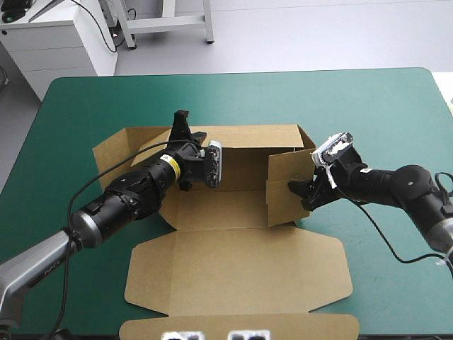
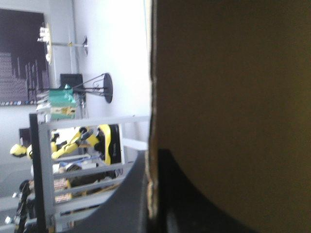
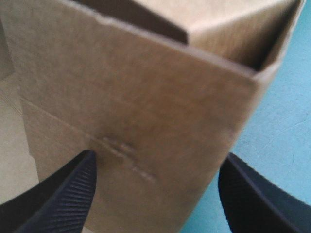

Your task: Fold the box

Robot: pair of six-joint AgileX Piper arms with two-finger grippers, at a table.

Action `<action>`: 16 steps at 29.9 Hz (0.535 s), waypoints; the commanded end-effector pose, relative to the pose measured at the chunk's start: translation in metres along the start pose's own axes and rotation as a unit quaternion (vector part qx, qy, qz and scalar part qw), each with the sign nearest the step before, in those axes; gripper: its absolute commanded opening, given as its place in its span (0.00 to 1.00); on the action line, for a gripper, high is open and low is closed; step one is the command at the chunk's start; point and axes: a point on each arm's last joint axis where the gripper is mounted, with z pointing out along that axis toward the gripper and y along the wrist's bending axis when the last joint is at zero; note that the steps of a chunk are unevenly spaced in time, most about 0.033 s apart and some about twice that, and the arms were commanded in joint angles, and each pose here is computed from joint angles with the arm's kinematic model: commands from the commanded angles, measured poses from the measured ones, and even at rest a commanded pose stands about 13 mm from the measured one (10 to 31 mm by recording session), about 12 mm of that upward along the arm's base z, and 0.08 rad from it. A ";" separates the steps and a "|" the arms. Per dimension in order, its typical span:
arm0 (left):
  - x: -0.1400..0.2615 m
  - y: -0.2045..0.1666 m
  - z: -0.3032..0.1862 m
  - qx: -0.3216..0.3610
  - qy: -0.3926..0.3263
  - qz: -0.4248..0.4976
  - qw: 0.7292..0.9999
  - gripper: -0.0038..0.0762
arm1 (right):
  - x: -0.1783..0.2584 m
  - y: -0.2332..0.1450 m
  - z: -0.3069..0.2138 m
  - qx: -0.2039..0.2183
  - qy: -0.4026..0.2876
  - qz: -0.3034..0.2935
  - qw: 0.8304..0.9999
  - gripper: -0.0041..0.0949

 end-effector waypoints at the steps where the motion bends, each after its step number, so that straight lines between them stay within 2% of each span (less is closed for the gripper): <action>1: 0.002 0.024 -0.013 -0.070 0.016 -0.016 0.997 0.04 | -0.014 0.002 0.003 0.019 -0.030 -0.007 0.999 0.71; 4: 0.000 0.027 -0.013 -0.089 0.005 -0.028 0.996 0.04 | -0.020 0.004 0.014 0.040 -0.039 -0.016 0.998 0.71; 9: -0.003 0.026 -0.013 -0.083 -0.011 -0.033 0.996 0.04 | -0.029 0.002 0.020 0.042 -0.045 -0.021 0.998 0.71; 16: -0.002 0.016 -0.011 -0.064 -0.018 -0.034 0.997 0.04 | -0.037 -0.009 0.020 0.094 -0.069 -0.022 0.993 0.71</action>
